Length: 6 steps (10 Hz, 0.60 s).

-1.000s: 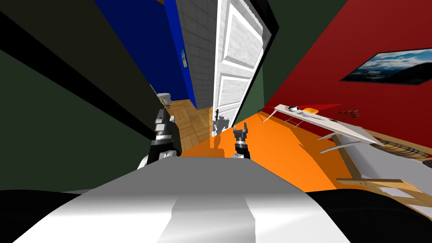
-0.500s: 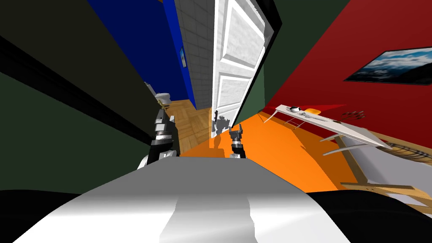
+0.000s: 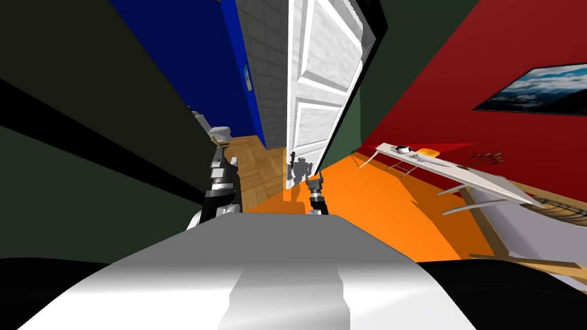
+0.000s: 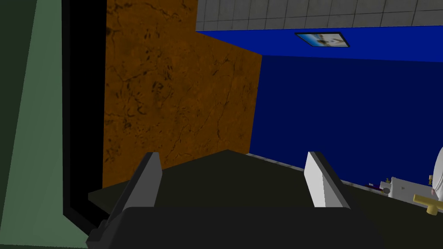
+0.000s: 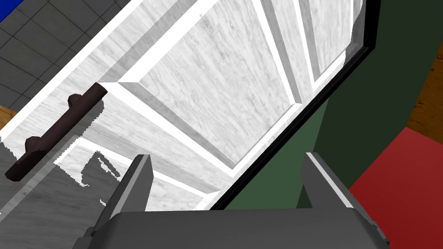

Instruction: Push the door open

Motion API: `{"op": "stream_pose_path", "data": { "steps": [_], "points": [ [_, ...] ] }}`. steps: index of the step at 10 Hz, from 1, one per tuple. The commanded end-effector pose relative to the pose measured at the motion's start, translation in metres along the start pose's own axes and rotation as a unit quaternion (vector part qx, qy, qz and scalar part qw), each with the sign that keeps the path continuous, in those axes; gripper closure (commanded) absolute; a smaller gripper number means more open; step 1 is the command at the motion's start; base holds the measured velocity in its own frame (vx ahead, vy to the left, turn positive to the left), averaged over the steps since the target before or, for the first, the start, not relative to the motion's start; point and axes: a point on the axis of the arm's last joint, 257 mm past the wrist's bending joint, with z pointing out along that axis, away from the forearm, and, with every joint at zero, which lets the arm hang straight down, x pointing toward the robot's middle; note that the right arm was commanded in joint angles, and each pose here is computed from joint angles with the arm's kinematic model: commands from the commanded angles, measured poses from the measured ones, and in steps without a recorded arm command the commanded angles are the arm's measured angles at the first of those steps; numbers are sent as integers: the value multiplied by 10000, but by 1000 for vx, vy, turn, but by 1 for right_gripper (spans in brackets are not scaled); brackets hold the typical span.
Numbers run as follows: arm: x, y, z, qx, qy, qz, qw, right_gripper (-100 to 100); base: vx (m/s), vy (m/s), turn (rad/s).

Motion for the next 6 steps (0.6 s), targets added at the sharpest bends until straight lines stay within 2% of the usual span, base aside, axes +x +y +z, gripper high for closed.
{"op": "stream_pose_path", "data": {
  "steps": [1,3,6],
  "points": [
    [-5,-154,-31,135,10,283,9995,-100,96,-38,8],
    [10,-346,-66,303,17,609,9977,-100,82,-48,9],
    [37,-628,-131,559,16,1083,9925,-100,105,-44,8]
  ]
}}
